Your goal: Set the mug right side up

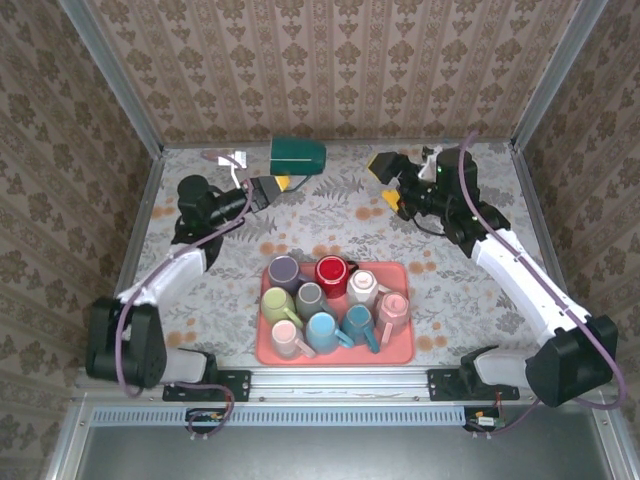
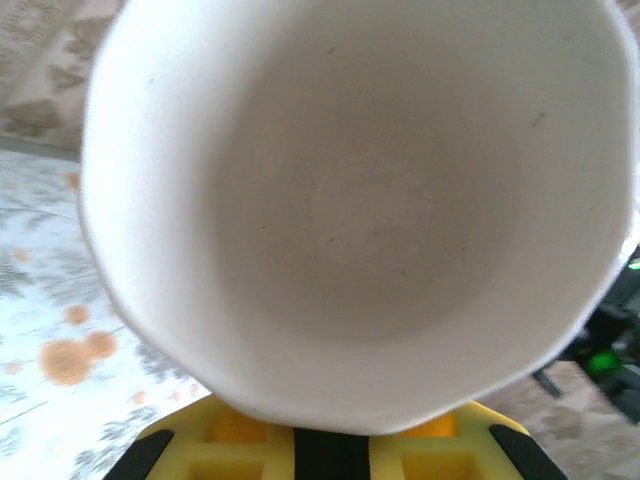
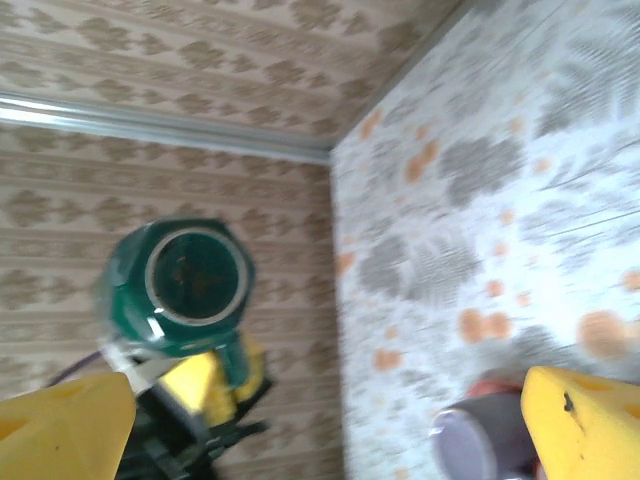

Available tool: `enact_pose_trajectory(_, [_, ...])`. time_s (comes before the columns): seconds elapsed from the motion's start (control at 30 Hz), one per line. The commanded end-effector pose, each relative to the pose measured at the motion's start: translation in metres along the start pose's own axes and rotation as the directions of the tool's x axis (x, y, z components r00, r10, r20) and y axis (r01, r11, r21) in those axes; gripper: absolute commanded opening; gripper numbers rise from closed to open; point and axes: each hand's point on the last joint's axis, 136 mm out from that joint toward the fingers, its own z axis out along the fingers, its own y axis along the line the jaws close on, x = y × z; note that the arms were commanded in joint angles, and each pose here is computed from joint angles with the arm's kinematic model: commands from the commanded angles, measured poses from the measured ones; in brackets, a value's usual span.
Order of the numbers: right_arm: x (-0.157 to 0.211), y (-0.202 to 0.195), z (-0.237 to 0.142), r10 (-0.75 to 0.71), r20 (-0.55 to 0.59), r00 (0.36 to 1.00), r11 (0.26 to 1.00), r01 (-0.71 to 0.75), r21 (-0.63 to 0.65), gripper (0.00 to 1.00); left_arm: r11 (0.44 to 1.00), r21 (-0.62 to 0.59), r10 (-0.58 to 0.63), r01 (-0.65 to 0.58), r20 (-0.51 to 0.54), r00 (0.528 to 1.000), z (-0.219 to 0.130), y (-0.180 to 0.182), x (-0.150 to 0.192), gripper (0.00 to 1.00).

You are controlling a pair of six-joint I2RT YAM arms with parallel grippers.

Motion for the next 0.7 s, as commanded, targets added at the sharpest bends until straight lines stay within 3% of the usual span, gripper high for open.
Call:
enact_pose_trajectory(0.0, [-0.01, -0.031, -0.016, -0.227, 0.036, 0.973, 0.953, 0.215, 0.214, 1.0, 0.912, -0.312, 0.243, -0.268, -0.115, 0.963, -0.022, 0.015, 0.002, 0.0])
enact_pose_trajectory(0.13, [0.006, -0.039, -0.003, -0.335, -0.085, 0.938, 0.913, 0.346, 0.216, 1.0, 0.785, -0.542, 0.228, -0.3, -0.198, 0.953, -0.044, 0.049, -0.001, 0.0])
enact_pose_trajectory(0.2, [0.007, -0.047, -0.002, -0.369, -0.091, 0.925, 0.893, 0.38, 0.241, 1.0, 0.728, -0.615, 0.208, -0.301, -0.221, 0.953, -0.053, 0.063, -0.001, 0.0])
enact_pose_trajectory(0.4, [0.002, -0.041, -0.008, -0.438, 0.005, 0.899, 0.879, 0.428, 0.209, 1.0, 0.599, -0.725, 0.184, -0.34, -0.289, 0.939, -0.068, 0.092, 0.005, 0.0])
enact_pose_trajectory(0.53, [0.025, -0.024, -0.006, -0.567, -0.084, 0.82, 0.812, 0.573, 0.11, 0.97, 0.538, -0.757, 0.14, -0.37, -0.352, 0.925, -0.068, 0.113, 0.014, 0.0])
enact_pose_trajectory(0.67, [0.036, -0.023, -0.004, -0.592, -0.111, 0.798, 0.794, 0.601, 0.089, 0.96, 0.49, -0.775, 0.109, -0.4, -0.401, 0.91, -0.063, 0.13, 0.02, 0.0])
